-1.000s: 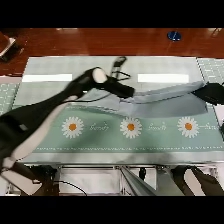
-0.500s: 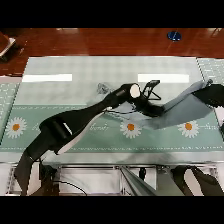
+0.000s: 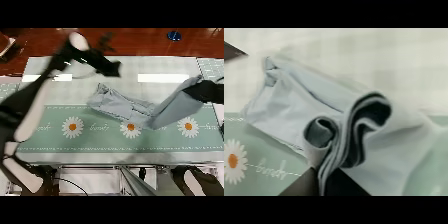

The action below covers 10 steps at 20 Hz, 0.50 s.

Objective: Fold the shirts.

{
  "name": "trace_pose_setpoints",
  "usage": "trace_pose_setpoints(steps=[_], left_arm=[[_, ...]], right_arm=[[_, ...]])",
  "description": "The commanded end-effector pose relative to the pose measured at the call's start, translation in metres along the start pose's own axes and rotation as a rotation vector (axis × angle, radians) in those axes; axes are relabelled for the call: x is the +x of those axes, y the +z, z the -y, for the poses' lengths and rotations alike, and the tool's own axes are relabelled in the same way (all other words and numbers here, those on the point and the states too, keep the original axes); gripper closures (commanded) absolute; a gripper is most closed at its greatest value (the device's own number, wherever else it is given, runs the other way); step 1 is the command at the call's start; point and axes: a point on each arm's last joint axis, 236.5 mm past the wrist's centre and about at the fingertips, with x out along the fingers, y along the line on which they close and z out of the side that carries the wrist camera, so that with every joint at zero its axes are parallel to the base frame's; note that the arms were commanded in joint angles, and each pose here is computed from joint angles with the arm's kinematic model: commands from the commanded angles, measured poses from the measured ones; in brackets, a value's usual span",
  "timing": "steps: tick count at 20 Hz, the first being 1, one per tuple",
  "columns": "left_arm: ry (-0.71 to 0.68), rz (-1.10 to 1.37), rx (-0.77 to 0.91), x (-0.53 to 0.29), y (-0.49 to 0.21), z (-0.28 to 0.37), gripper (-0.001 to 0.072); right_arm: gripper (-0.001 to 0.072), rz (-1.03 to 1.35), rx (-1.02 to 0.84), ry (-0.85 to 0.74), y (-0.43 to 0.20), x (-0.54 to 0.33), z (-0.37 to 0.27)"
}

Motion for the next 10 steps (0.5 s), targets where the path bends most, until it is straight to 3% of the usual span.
trace_pose_setpoints(steps=[1, 5, 10], left_arm=[[0.128, 0.141, 0.013, -0.117, 0.002, -0.036, 0.0690], [0.284, 0.298, -0.047, -0.185, -0.049, -0.060, 0.0691], [0.310, 0.366, -0.160, -0.171, -0.141, -0.072, 0.0690]], right_arm=[[0.0685, -0.024, -0.032, 0.084, 0.013, 0.048, -0.036], [0.0685, -0.119, -0.119, 0.175, 0.022, 0.123, -0.099], [0.0685, -0.251, -0.197, 0.243, 0.000, 0.219, -0.158]])
